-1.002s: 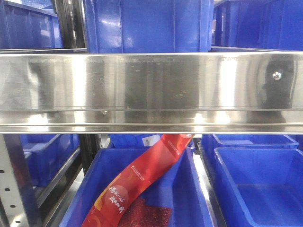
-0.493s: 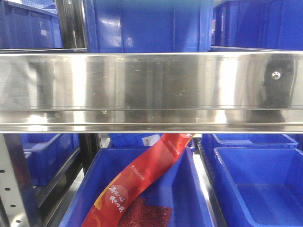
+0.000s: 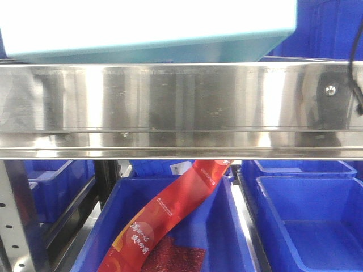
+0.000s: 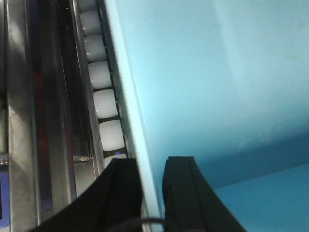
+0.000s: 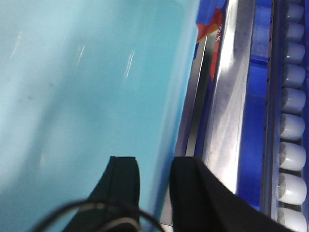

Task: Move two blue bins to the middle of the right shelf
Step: 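Raise the held light blue bin above the shelf rail with both grippers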

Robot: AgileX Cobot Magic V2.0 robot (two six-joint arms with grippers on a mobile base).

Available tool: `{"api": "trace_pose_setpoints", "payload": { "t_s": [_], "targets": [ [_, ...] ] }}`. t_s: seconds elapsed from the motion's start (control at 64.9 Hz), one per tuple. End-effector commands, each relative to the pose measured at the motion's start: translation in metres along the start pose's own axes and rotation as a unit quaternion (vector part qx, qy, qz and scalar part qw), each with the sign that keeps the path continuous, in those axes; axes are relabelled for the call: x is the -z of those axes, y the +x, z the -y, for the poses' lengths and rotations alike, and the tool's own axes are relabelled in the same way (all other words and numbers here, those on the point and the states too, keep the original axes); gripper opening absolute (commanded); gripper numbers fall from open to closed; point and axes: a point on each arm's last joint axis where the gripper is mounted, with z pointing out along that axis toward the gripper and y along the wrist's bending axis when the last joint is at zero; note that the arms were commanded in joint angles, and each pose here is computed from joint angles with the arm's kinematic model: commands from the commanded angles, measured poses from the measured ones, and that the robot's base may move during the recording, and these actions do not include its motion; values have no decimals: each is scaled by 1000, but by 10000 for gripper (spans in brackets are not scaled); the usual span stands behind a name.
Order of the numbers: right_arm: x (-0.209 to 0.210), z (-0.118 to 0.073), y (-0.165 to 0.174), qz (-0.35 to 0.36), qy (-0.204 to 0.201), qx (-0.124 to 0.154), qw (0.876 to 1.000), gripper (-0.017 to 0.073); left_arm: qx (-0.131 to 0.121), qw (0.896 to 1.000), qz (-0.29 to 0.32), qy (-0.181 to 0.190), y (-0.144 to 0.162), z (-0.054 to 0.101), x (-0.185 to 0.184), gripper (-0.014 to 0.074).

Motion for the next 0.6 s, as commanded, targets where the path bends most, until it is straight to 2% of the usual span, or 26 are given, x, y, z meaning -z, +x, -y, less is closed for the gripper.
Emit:
{"api": "trace_pose_setpoints", "payload": {
  "t_s": [0.0, 0.077, 0.154, 0.247, 0.293, 0.37, 0.416, 0.586],
  "targets": [
    [-9, -2, -4, 10, 1, -7, 1000, -154, 4, 999, 3, 44, -1, 12, -3, -67],
    [-9, -2, -3, 5, 3, -7, 1000, -111, 4, 999, 1, 44, -1, 12, -3, 25],
    [-9, -1, -2, -2, 4, -7, 1000, 18, 5, 999, 2, 45, -1, 12, -3, 180],
    [-6, -1, -1, -4, 5, -7, 1000, 240, 6, 999, 6, 47, -1, 12, -2, 373],
    [-3, -1, -1, -2, 4, -7, 1000, 385, 6, 999, 8, 48, -2, 12, -1, 476],
    [3, 0, -1, 3, 4, -8, 1000, 579, 7, 999, 14, 50, -2, 13, 2, 581],
    [8, 0, -1, 8, 5, -7, 1000, 570, 7, 999, 16, 50, -2, 13, 4, 610],
    [32, 5, -1, 39, 19, -1, 999, 559, 4, 997, 53, 53, -1, 15, 26, 584]
  ]
}}
